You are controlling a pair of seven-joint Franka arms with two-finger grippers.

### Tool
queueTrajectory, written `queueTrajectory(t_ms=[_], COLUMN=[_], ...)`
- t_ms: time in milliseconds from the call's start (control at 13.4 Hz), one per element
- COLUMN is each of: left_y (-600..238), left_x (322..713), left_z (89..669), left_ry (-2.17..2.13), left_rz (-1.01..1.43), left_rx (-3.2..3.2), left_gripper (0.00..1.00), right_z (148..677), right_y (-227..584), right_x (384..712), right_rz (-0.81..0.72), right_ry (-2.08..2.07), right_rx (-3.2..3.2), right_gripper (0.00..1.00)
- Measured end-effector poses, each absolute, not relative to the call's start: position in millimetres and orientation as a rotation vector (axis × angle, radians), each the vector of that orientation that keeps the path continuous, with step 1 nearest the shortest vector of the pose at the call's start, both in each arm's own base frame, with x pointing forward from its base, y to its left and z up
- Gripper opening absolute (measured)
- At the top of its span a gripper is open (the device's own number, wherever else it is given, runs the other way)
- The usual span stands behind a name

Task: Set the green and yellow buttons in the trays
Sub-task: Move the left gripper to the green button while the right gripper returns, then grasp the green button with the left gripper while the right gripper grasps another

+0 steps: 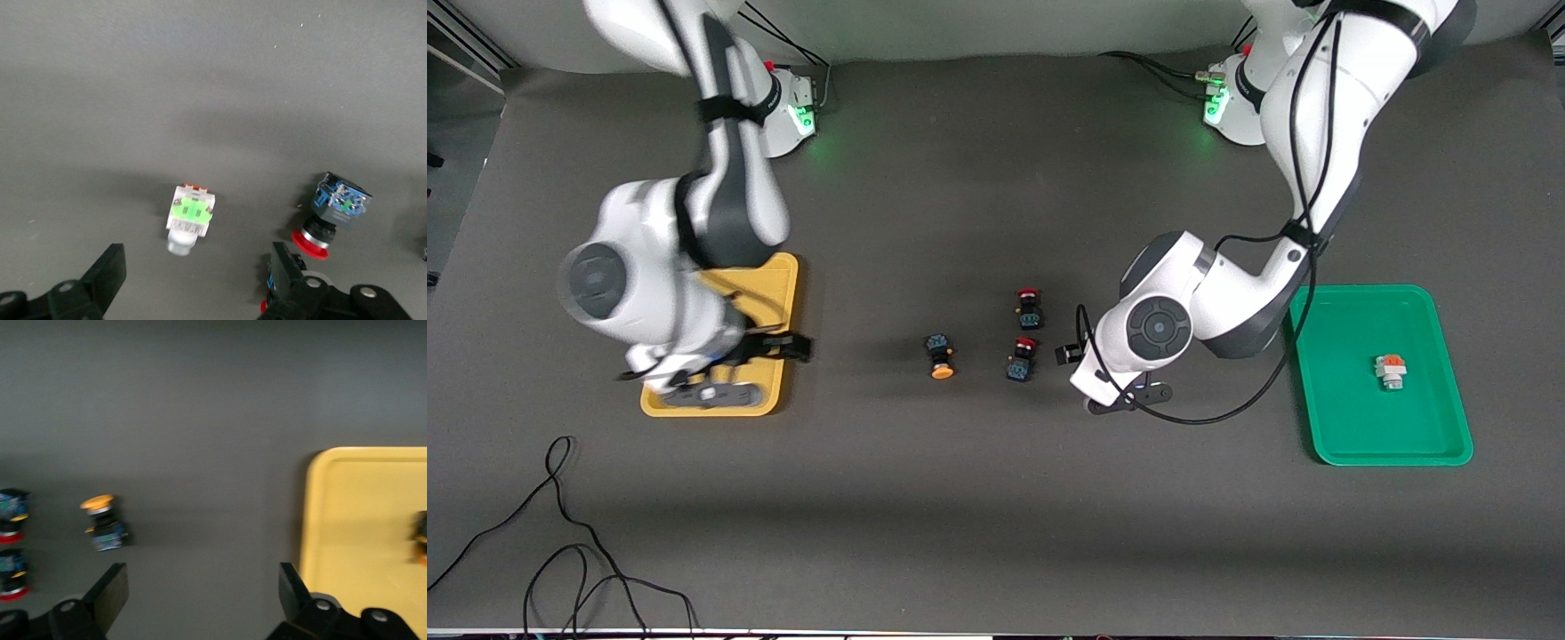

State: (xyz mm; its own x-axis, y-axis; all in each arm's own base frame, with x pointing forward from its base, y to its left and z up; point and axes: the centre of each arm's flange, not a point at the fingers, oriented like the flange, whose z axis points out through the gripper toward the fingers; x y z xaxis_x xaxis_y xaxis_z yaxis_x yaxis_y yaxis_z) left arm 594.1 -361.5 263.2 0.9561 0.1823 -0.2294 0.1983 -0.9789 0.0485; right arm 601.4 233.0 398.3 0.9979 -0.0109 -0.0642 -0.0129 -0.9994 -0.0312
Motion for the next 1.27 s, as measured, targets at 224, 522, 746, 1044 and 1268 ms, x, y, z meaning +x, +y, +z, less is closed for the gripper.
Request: queueTrajectory(t_ms=[224,522,746,1044,1268], left_y=[-366.9,-362.0,-360.5,-365.1,-366.9], left_x=[580.1,564.0,558.5,555.4,554.7], left_z=[227.8,192.2,179.6,178.9,179.2], left_ry=[0.269,0.179,0.173,0.161,0.18], left_rz=[-0.349,-0.338,-0.326,-0.32,-0.315], left_rx=[3.035,3.113,3.108,3.112,3.114], left_gripper=[0.98,0.98,0.98,0.73,0.42], right_z=[371.2,325.9,287.8,221.9,190.9], right_y=[329.4,369.1,377.3,389.4,389.8], right_x=[574.1,564.0,561.8,551.9,551.4], right_rz=[0.091,0.055,0.005,-0.094,-0.137], right_ry=[-0.007,-0.023,-0.038,-0.083,-0.059], right_rx=[-3.096,-3.116,-3.131,-3.163,-3.16], right_gripper=[1.0,1.0,1.0,1.0,1.0])
